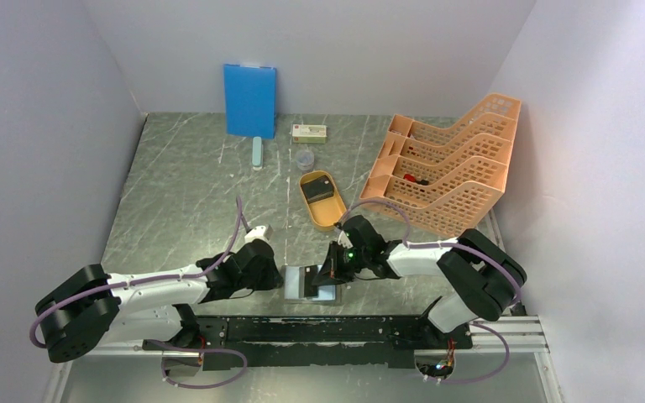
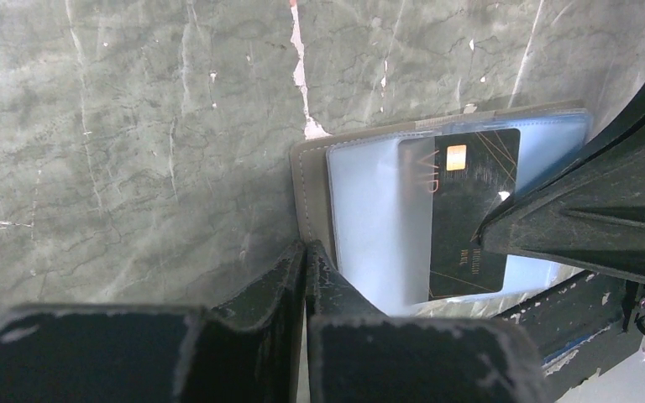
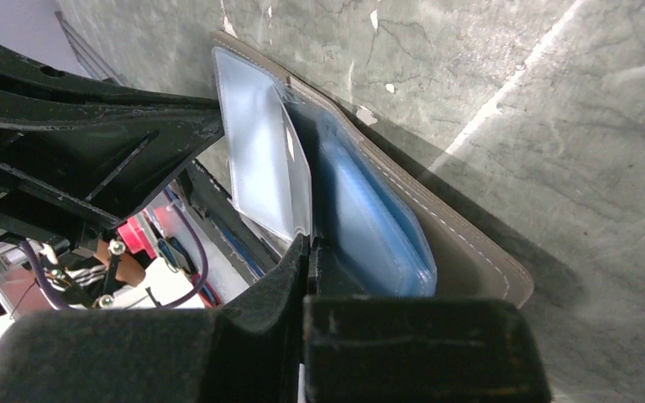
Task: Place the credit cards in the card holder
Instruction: Insert the credit card into the card holder.
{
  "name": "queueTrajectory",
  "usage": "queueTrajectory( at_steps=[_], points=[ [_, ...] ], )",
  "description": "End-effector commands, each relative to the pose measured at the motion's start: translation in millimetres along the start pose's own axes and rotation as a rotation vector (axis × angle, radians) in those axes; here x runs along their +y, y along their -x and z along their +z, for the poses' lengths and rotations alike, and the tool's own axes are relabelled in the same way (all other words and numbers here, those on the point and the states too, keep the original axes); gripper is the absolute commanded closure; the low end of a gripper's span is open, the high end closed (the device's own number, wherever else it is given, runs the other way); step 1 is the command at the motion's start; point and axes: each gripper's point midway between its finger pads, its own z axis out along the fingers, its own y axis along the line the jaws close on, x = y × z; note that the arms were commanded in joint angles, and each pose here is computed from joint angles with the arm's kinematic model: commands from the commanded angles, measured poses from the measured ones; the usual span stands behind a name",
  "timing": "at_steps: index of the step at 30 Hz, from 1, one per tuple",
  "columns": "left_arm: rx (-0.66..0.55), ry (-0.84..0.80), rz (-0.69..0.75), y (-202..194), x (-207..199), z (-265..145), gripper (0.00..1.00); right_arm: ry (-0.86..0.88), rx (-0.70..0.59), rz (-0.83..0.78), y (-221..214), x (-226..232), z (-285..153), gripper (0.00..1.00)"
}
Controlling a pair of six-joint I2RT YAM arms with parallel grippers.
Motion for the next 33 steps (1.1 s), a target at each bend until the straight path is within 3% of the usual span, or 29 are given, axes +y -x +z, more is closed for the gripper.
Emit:
queueTrajectory(
  at_steps=[1,17,21,24,33],
  points=[
    [0.083,0.068,0.012,-26.0,26.0,0.8,0.92,-0.039,-0.061,0.021,7.6,-9.7,3.6,1.0],
    [0.08,0.068,0.01,-25.0,25.5,0.3,0.93,-0.012,-0.023,-0.037,2.8,13.0,12.9,0.99],
    [0.079,0.067,0.01,-24.7,25.4,0.0,0.93,-0.004,-0.036,-0.051,4.8,19.8,7.0,0.77],
    [0.079,0.064,0.008,-25.1,25.3,0.2,0.93,0.0,-0.044,-0.058,7.0,24.0,4.7,0.68],
    [0.077,0.048,0.008,-24.0,21.3,0.9,0.93,-0.002,-0.033,-0.066,7.3,26.4,8.3,0.63]
  ],
)
